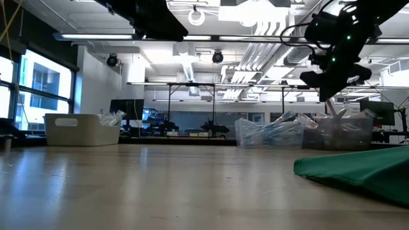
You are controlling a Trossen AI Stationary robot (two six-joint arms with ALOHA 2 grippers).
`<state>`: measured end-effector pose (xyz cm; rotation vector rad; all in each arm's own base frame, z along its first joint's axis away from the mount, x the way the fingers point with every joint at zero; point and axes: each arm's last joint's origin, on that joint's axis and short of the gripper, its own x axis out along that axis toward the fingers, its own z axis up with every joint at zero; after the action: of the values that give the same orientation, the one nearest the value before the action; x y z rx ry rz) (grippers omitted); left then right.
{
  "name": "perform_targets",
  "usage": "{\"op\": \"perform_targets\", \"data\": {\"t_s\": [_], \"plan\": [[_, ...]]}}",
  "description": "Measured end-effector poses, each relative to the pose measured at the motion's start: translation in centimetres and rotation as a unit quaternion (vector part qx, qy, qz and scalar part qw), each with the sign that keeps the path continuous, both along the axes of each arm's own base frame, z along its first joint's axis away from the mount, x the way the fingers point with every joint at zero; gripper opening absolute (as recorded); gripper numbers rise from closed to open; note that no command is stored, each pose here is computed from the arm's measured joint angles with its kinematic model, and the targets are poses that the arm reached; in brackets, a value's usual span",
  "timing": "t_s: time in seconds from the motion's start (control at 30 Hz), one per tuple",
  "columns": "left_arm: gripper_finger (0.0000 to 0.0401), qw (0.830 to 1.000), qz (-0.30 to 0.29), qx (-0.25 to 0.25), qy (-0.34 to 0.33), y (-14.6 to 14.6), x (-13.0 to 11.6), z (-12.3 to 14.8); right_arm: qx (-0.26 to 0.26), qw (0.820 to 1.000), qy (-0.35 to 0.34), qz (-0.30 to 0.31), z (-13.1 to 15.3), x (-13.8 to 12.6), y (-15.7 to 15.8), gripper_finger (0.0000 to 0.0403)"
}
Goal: Pick & Place Toothbrushes
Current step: Put the orange toothbrush into the black bin, then return to Home Position
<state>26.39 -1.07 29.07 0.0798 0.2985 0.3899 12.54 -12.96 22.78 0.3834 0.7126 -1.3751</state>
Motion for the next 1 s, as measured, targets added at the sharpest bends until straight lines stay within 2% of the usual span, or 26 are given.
{"op": "perform_targets", "data": {"t_s": [0.13,0.27,0.47,0.6,0.9,1.0], "plan": [[0.0195,1.000,0.004,-0.011,-0.008,0.0,0.0,0.1,0.028,1.000,-0.002,-0.005,-0.6,-0.1,-0.8,0.0023],[0.0195,1.000,0.008,-0.022,-0.011,0.0,0.0,0.0,0.033,0.999,0.009,-0.007,-1.0,-0.1,-1.1,0.0070],[0.0195,1.000,0.008,-0.023,-0.012,0.0,0.0,0.0,-0.010,0.998,0.057,-0.003,-0.5,-0.2,-1.3,0.0138],[0.0195,1.000,0.008,-0.022,-0.012,0.0,0.0,0.0,-0.041,0.997,0.066,0.007,0.8,-0.1,-1.5,0.0166],[0.0195,1.000,0.007,-0.021,-0.009,0.0,0.0,0.0,-0.103,0.993,0.037,0.035,4.9,-0.3,-1.2,0.0173],[0.0195,1.000,0.015,-0.014,-0.008,0.1,0.0,0.0,-0.083,0.990,-0.029,0.111,5.6,-0.1,-0.3,0.0162]]}}
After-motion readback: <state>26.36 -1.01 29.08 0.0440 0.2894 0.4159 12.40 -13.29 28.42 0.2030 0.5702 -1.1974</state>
